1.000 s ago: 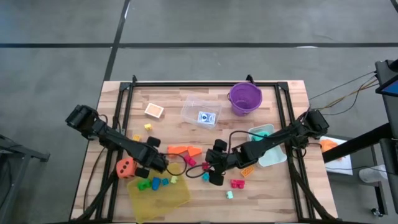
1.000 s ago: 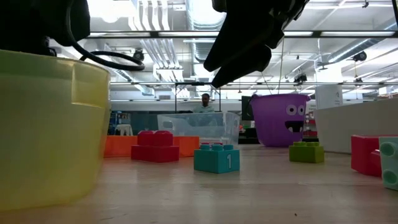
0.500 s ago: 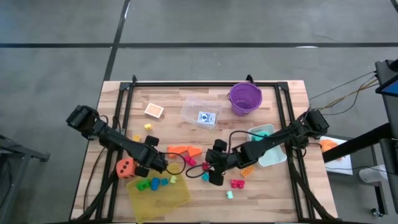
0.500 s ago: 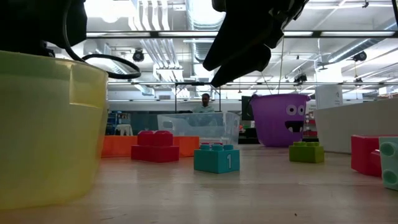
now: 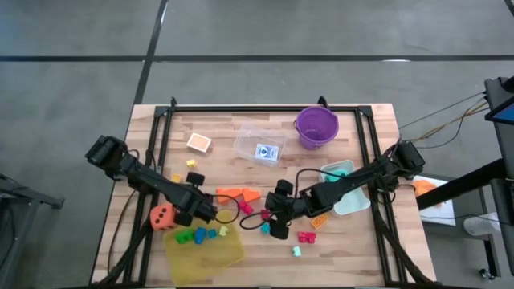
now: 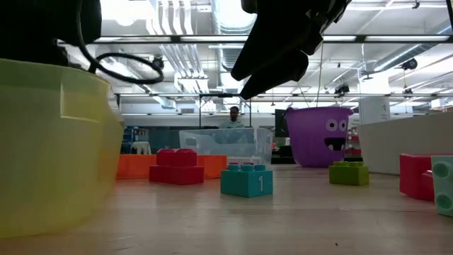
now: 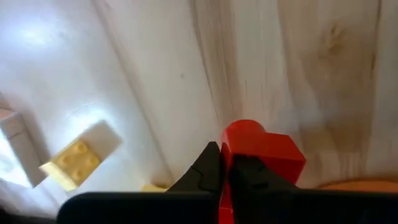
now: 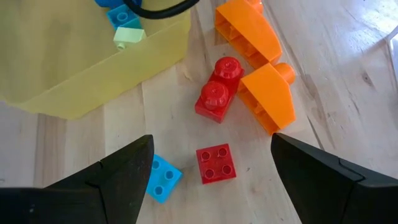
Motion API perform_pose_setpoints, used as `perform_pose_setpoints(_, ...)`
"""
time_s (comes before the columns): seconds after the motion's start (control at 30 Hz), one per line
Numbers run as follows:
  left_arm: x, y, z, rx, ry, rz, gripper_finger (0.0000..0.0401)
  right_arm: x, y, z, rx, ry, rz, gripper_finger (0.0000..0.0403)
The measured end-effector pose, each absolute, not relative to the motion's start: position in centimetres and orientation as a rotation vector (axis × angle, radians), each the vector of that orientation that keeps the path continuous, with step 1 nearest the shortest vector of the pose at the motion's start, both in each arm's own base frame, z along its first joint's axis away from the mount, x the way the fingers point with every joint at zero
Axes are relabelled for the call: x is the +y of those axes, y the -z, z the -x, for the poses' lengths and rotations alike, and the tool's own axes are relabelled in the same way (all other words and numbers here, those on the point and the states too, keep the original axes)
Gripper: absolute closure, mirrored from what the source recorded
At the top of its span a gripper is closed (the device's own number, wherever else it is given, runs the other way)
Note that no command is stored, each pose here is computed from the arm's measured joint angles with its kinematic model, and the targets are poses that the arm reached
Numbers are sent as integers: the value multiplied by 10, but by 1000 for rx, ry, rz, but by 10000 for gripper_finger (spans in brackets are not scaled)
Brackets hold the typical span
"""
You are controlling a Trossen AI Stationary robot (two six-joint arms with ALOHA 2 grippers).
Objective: Pick & Place Toys
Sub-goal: Put the red game piece into the yellow bin
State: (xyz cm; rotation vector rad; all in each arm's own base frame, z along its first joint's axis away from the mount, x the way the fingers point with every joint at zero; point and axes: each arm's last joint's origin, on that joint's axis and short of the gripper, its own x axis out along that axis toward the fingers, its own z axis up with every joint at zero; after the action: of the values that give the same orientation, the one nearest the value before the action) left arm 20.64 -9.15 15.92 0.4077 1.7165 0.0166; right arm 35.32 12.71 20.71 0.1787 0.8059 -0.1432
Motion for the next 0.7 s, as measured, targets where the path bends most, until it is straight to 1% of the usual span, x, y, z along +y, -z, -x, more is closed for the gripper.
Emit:
perform_pose_setpoints(0.37, -98, -198, -221, 1690, -52, -401, 398, 127, -207, -353, 806, 143, -179, 83)
perform_pose_setpoints(0.53, -97, -233, -219, 1627, -104, -343, 399, 127, -207, -353, 806, 142, -177, 83)
perform_pose_setpoints(0.7, -95, -275, -210, 1493, -137, -182, 399, 127, -207, -353, 806, 142, -176, 83)
